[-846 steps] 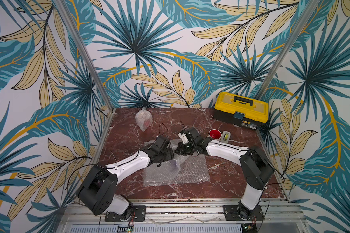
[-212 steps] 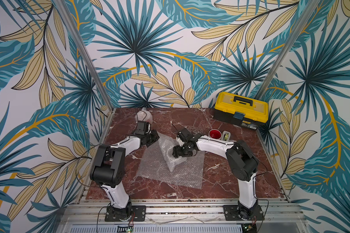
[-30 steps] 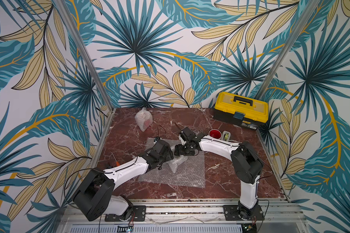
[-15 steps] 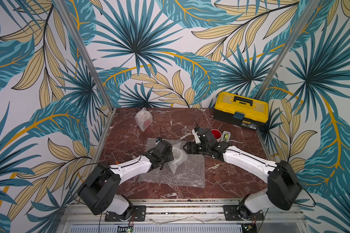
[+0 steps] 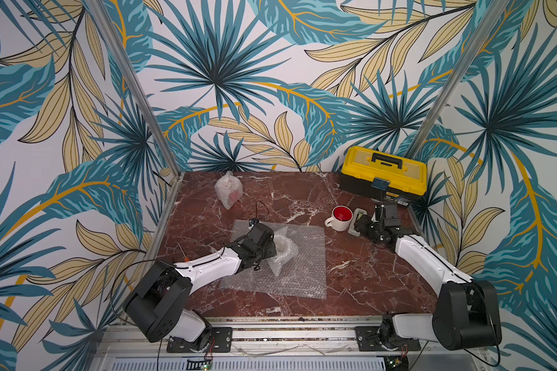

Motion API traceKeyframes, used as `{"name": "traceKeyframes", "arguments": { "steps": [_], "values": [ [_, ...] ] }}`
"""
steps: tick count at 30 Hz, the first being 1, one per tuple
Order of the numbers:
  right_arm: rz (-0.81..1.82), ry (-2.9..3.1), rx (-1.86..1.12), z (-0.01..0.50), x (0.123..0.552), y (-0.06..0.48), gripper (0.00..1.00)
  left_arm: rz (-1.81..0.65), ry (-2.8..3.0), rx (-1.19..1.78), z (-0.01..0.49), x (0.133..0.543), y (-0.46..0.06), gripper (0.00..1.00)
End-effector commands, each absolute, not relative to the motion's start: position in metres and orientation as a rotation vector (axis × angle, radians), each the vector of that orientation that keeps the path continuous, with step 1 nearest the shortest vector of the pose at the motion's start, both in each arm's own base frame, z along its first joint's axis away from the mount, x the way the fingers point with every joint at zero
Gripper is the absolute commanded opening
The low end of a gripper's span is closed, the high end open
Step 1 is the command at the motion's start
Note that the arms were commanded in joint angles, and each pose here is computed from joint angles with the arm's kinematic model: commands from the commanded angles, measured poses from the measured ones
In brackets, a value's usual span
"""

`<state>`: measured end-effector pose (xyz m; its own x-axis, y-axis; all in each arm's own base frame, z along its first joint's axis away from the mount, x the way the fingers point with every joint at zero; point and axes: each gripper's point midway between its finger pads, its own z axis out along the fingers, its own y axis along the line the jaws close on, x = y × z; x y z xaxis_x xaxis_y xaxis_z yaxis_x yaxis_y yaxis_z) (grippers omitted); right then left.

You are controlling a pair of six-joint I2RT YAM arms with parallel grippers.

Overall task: Wrap mugs in bubble wrap
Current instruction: Tear off the tape using the Tape Cutter.

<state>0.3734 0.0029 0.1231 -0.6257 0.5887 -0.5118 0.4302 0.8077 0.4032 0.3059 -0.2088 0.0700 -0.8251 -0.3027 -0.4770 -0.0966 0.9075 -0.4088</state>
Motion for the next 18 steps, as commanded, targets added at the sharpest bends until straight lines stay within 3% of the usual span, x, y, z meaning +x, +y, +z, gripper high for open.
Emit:
{"name": "traceKeyframes", "arguments": {
  "steps": [1, 7, 18],
  "values": [
    [0.463, 2.386, 0.745, 0.117, 0.388, 0.001, 0.49, -0.431, 2.585, -0.256, 0.053, 0.296, -0.201, 0.54],
    [0.719, 2.432, 0.791, 0.099, 0.414, -0.001, 0.43, -0.432, 2.588, -0.249, 0.052, 0.296, -0.201, 0.54],
    [0.764, 2.504, 0.841, 0.069, 0.421, -0.012, 0.33, -0.436, 2.585, -0.251, 0.053, 0.295, -0.201, 0.54]
  ]
}}
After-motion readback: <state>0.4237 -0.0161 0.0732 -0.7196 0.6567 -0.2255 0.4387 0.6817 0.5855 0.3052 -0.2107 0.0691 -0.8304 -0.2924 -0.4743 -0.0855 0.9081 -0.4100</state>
